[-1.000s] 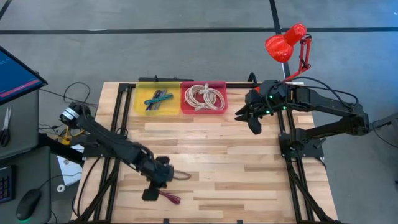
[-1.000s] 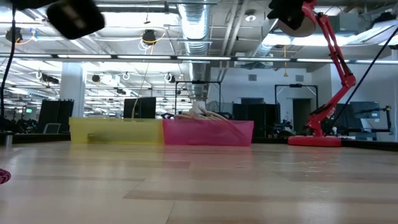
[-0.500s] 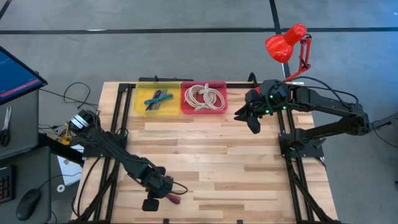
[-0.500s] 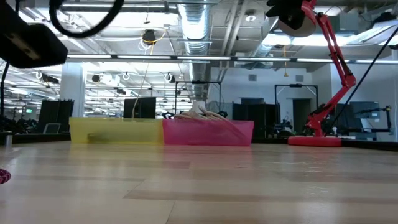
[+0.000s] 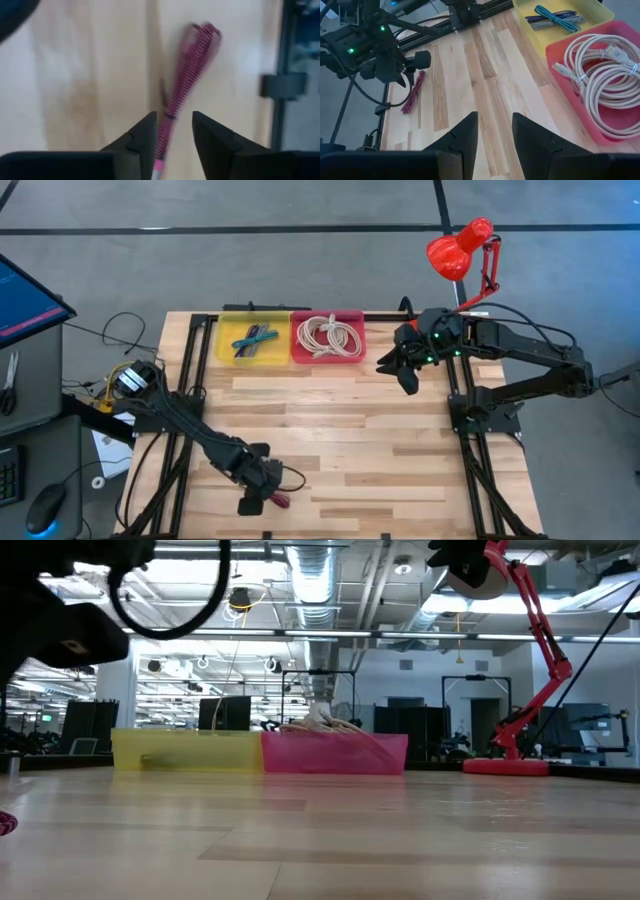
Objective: Pick & Place USB Port
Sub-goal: Put the pink charger cable into the yellow bin
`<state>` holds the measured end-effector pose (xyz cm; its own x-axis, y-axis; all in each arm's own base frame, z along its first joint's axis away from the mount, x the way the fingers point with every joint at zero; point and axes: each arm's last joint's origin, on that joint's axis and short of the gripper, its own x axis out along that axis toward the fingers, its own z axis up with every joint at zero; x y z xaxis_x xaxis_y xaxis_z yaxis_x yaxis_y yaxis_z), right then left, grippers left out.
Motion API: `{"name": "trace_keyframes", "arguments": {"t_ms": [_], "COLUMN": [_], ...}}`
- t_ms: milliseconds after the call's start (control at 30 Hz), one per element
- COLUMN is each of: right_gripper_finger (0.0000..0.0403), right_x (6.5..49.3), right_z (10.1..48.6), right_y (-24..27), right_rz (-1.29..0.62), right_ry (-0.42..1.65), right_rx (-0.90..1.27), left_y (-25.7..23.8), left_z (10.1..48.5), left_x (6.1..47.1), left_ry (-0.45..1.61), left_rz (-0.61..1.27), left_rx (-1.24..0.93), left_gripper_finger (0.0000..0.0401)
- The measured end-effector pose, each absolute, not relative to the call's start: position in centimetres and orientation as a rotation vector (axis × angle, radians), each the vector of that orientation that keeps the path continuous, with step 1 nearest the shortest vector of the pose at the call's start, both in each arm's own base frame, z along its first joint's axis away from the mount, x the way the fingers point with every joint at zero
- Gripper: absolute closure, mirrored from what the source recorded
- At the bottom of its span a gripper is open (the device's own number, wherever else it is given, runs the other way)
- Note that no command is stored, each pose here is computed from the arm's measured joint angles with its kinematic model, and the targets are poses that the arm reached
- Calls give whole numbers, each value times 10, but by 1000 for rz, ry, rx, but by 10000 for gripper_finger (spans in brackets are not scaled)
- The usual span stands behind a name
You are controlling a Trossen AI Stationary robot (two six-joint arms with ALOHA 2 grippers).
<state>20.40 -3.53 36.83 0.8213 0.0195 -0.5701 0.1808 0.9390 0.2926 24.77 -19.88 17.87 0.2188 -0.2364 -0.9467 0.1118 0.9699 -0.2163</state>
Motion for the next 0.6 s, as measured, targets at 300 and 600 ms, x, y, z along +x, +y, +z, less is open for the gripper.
{"name": "trace_keyframes", "arguments": {"t_ms": [300, 600], "right_gripper_finger": [290, 290], "right_x": [204, 204], "right_z": [368, 368], "right_y": [-36, -36], "right_rz": [-99, -116], "right_ry": [603, 602], "right_rx": [342, 337], "left_y": [-196, -193], "left_z": [169, 155], "left_x": [245, 242], "left_ry": [1324, 1294], "left_rz": [-219, -242], "left_rx": [-90, -111], "left_gripper_finger": [218, 192]}}
